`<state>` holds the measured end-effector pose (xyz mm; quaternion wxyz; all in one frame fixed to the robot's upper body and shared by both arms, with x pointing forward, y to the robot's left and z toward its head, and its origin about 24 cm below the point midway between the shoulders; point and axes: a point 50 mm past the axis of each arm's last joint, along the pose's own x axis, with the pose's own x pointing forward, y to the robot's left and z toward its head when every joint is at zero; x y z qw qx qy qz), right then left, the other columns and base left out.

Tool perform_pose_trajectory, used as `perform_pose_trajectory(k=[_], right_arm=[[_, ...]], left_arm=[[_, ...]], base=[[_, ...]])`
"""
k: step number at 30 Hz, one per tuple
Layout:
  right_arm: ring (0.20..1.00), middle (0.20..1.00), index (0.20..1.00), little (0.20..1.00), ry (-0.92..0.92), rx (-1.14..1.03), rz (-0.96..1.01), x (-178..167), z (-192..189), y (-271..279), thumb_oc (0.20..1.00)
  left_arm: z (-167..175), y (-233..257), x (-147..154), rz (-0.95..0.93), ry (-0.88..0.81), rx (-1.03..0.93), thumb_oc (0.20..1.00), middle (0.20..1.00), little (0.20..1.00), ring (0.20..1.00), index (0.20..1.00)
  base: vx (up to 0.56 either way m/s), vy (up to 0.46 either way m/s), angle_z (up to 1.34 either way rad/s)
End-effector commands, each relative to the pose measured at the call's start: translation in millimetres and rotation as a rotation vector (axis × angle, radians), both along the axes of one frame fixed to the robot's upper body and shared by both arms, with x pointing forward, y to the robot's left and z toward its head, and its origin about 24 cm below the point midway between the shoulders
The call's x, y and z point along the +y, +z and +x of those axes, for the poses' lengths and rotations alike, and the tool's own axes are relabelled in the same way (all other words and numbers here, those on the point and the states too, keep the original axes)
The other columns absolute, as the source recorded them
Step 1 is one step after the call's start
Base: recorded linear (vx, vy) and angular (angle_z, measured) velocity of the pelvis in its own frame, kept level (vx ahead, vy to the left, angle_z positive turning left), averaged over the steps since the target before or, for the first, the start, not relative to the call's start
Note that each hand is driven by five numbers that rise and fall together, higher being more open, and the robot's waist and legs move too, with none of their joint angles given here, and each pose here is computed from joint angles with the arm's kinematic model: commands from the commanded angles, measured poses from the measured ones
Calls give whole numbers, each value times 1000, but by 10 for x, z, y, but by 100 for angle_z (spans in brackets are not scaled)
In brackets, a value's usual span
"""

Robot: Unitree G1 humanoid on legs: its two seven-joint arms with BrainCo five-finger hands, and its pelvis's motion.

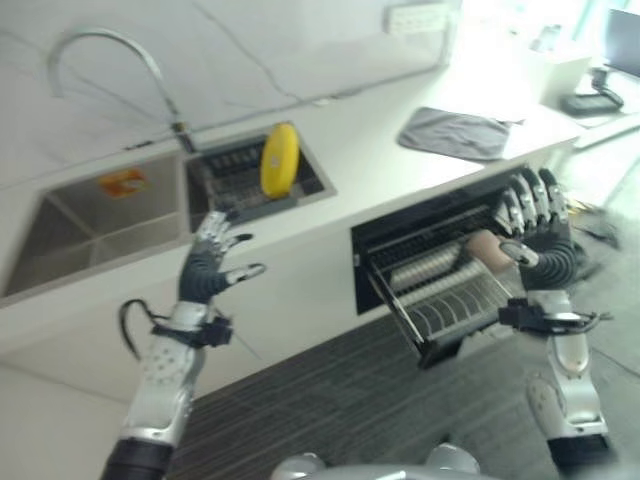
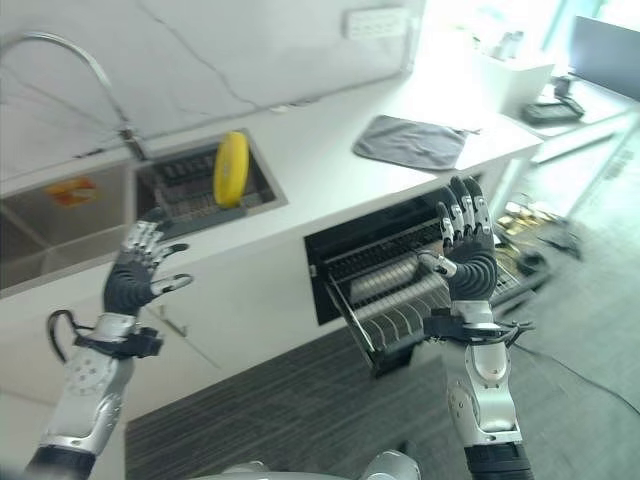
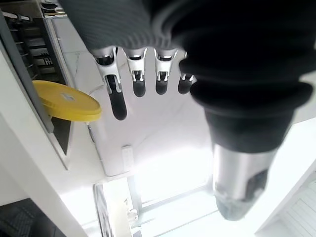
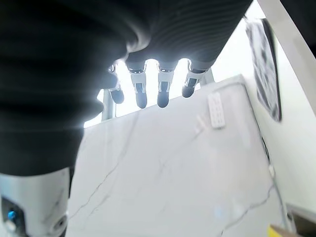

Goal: Place the dishes in the dishwasher.

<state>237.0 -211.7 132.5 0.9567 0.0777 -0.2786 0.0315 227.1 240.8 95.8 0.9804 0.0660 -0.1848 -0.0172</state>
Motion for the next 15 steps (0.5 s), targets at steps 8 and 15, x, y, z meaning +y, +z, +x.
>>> perform_pose_trajectory(k=[8,15], right_arm=[[1000,1000,1000,1000,45,-167,-21,68,-14,333,1000],[1000,1000,1000,1000,81,-140,-55,53,48,366,1000]], left_arm=[[4,184,-225,-24,-43,-141,1000,1000,1000,1000,1000],[-15,161,-185,-58,-3,-135,1000,1000,1000,1000,1000]], base=[[-2,-115,-31],[33,-93,-11]])
